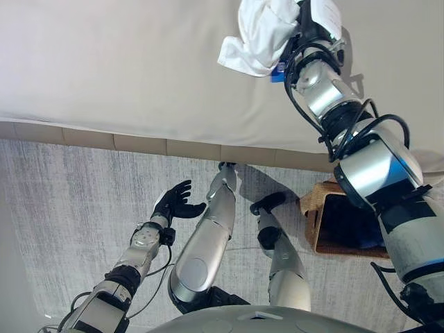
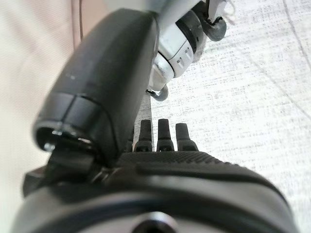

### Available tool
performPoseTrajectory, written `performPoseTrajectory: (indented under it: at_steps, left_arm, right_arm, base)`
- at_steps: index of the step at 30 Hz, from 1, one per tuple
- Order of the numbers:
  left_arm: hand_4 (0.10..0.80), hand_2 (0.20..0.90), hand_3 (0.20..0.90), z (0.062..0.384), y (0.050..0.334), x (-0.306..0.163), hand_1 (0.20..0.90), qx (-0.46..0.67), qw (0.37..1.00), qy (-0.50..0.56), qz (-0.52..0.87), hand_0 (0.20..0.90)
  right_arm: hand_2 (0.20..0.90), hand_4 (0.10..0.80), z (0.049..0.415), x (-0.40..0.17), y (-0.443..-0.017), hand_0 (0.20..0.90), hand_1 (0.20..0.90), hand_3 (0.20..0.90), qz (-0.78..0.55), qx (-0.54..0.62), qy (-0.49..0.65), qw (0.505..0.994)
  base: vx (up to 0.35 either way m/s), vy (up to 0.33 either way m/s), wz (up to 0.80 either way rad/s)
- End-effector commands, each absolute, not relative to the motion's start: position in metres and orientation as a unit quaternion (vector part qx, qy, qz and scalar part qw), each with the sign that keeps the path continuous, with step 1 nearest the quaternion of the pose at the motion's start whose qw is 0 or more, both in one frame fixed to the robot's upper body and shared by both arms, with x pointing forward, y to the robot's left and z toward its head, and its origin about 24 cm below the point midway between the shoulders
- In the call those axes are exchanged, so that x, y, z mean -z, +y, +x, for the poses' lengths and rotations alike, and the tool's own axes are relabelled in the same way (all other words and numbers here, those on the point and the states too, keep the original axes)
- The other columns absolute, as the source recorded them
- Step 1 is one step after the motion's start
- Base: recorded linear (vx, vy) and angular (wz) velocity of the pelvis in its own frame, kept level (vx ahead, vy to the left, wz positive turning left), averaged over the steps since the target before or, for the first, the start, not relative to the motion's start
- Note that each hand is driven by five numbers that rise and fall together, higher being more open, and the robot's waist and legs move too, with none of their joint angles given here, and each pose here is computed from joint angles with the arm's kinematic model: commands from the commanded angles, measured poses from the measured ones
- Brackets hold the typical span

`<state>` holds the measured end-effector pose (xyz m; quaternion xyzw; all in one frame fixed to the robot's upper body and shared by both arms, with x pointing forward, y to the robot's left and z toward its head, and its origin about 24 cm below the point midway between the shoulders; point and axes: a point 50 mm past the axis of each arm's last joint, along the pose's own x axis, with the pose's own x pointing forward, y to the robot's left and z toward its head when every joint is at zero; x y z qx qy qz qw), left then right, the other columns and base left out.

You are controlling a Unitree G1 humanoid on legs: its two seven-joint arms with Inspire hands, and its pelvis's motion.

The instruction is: Pick up the clothes from the bed and place them into the basket

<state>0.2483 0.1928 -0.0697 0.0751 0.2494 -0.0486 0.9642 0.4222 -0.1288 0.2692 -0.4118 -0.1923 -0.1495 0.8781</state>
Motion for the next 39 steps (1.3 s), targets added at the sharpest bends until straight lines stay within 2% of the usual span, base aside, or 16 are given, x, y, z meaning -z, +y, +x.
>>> performPoseTrajectory:
  at_steps: [1, 10, 16, 21, 26, 30, 35, 39]
  left_arm:
    - [0.8, 0.9, 0.9, 0.214, 0.212, 0.096, 0.9, 0.039, 0.938, 0.315, 0.14, 0.9]
    - [0.8, 0.9, 0.9, 0.198, 0.244, 0.107, 0.9, 0.011, 0.903, 0.388, 0.186, 0.9]
    - [0.8, 0.9, 0.9, 0.18, 0.244, 0.12, 0.9, 0.037, 0.872, 0.447, 0.196, 0.9]
    - [0.8, 0.9, 0.9, 0.152, 0.234, 0.137, 0.9, 0.072, 0.846, 0.492, 0.193, 0.9]
    - [0.8, 0.9, 0.9, 0.132, 0.242, 0.145, 0.9, 0.072, 0.822, 0.53, 0.198, 0.9]
    - [0.8, 0.9, 0.9, 0.122, 0.247, 0.148, 0.9, 0.08, 0.805, 0.55, 0.209, 0.9]
    - [0.8, 0.9, 0.9, 0.116, 0.248, 0.15, 0.9, 0.085, 0.789, 0.57, 0.212, 0.9]
    - [0.8, 0.9, 0.9, 0.117, 0.247, 0.15, 0.9, 0.088, 0.79, 0.569, 0.212, 0.9]
  right_arm:
    - [0.3, 0.1, 0.389, -0.326, -0.094, 0.3, 0.3, 0.2, -0.29, 0.162, -0.406, 0.851]
    - [0.3, 0.1, 0.355, -0.367, -0.139, 0.3, 0.3, 0.2, -0.271, 0.211, -0.471, 0.813]
    - [0.3, 0.1, 0.346, -0.381, -0.171, 0.3, 0.3, 0.2, -0.312, 0.229, -0.458, 0.8]
    - [0.3, 0.1, 0.336, -0.395, -0.207, 0.3, 0.3, 0.2, -0.329, 0.265, -0.435, 0.795]
    - [0.3, 0.1, 0.325, -0.403, -0.239, 0.3, 0.3, 0.2, -0.32, 0.303, -0.422, 0.792]
    - [0.3, 0.1, 0.322, -0.395, -0.254, 0.3, 0.3, 0.2, -0.299, 0.306, -0.4, 0.81]
    - [0.3, 0.1, 0.329, -0.36, -0.276, 0.3, 0.3, 0.2, -0.184, 0.278, -0.342, 0.879]
    - [0.3, 0.1, 0.337, -0.33, -0.289, 0.3, 0.3, 0.2, -0.143, 0.273, -0.295, 0.904]
  base:
    - [-0.017, -0.053, -0.46]
    - [0.076, -0.032, -0.53]
    - [0.205, 0.01, -0.47]
    - [0.18, -0.036, -0.21]
    - [0.073, -0.082, -0.18]
    - [0.035, -0.063, -0.22]
    - [0.026, -0.036, -0.25]
    - [0.023, -0.049, -0.24]
